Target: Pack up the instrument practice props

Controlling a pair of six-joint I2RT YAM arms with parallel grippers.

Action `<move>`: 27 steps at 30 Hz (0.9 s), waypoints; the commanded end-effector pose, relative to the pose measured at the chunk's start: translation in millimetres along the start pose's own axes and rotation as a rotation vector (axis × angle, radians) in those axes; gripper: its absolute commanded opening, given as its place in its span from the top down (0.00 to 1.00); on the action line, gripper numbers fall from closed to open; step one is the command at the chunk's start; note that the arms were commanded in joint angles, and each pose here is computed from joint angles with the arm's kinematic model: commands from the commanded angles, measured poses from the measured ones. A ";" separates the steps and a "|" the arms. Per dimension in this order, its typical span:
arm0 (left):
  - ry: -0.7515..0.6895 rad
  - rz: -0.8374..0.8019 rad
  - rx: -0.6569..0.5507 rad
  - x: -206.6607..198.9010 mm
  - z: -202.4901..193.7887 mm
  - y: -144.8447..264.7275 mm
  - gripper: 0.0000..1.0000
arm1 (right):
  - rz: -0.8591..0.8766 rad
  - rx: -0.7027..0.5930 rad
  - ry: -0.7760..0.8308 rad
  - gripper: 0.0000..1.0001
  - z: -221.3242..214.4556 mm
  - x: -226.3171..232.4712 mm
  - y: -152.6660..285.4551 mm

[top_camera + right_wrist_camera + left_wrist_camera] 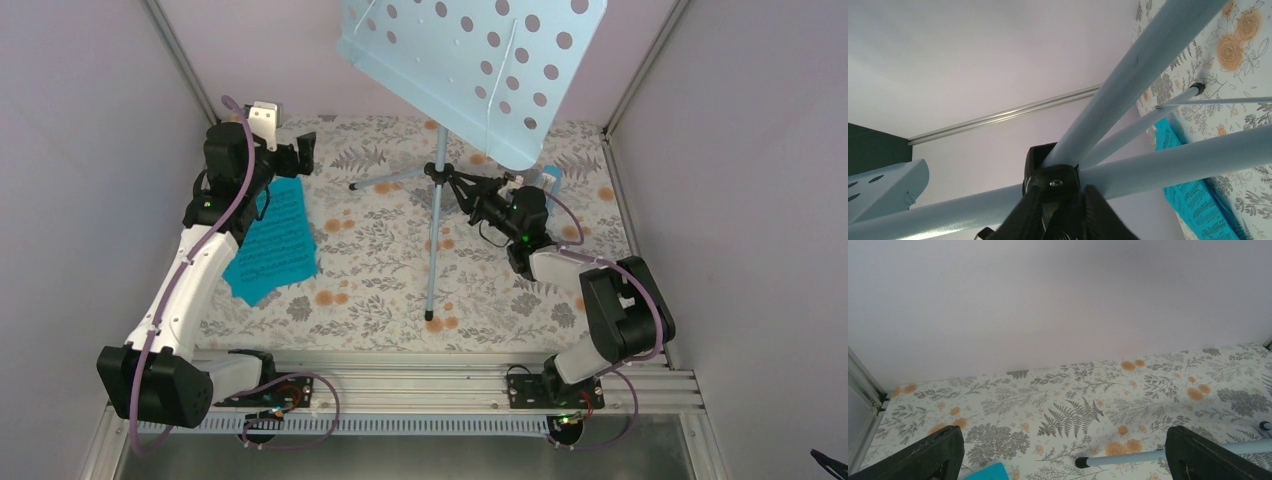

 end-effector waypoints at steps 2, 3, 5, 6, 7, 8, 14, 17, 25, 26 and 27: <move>-0.011 -0.008 -0.028 -3.7 9.9 7.4 0.00 | 0.063 -0.017 0.032 0.91 6.1 18.6 -2.1; -0.012 -0.008 -0.028 -3.7 10.1 7.3 0.00 | 0.062 -0.017 0.032 0.93 6.2 18.4 -2.0; -0.012 -0.009 -0.028 -3.9 10.2 7.5 0.00 | 0.062 -0.016 0.033 0.96 5.8 18.5 -1.7; -0.012 -0.009 -0.028 -3.9 10.1 7.7 0.00 | 0.062 -0.016 0.032 0.96 5.8 18.1 -1.5; -0.012 -0.009 -0.027 -3.8 9.7 7.4 0.00 | 0.061 -0.017 0.033 0.96 6.2 17.6 -1.2; -0.012 -0.009 -0.027 -3.8 9.9 7.3 0.00 | 0.062 -0.018 0.033 0.96 6.2 17.4 -0.8; -0.012 -0.009 -0.025 -3.7 9.3 6.8 0.00 | 0.079 -0.018 0.037 0.67 4.2 17.8 3.4; -0.012 -0.011 -0.024 -3.9 9.3 6.7 0.00 | 0.075 -0.024 0.036 0.66 4.1 16.2 6.2; -0.011 -0.014 -0.023 -4.2 9.2 6.1 0.00 | 0.073 -0.014 0.044 0.86 1.8 15.4 8.7; -0.011 -0.015 -0.022 -4.3 8.7 5.9 0.00 | 0.073 -0.013 0.051 0.88 1.7 15.6 8.7; -0.011 -0.014 -0.022 -4.1 8.8 5.9 0.00 | 0.074 -0.012 0.058 0.90 1.6 16.1 8.6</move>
Point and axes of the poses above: each gripper's point midway between its finger pads, its own y axis back along the fingers, its own x axis along the line the jaws close on, z = x × y, the point moved 6 cm from there along y, back along the fingers, and after that the axes turned 12 degrees about y, right-handed, at the moved point
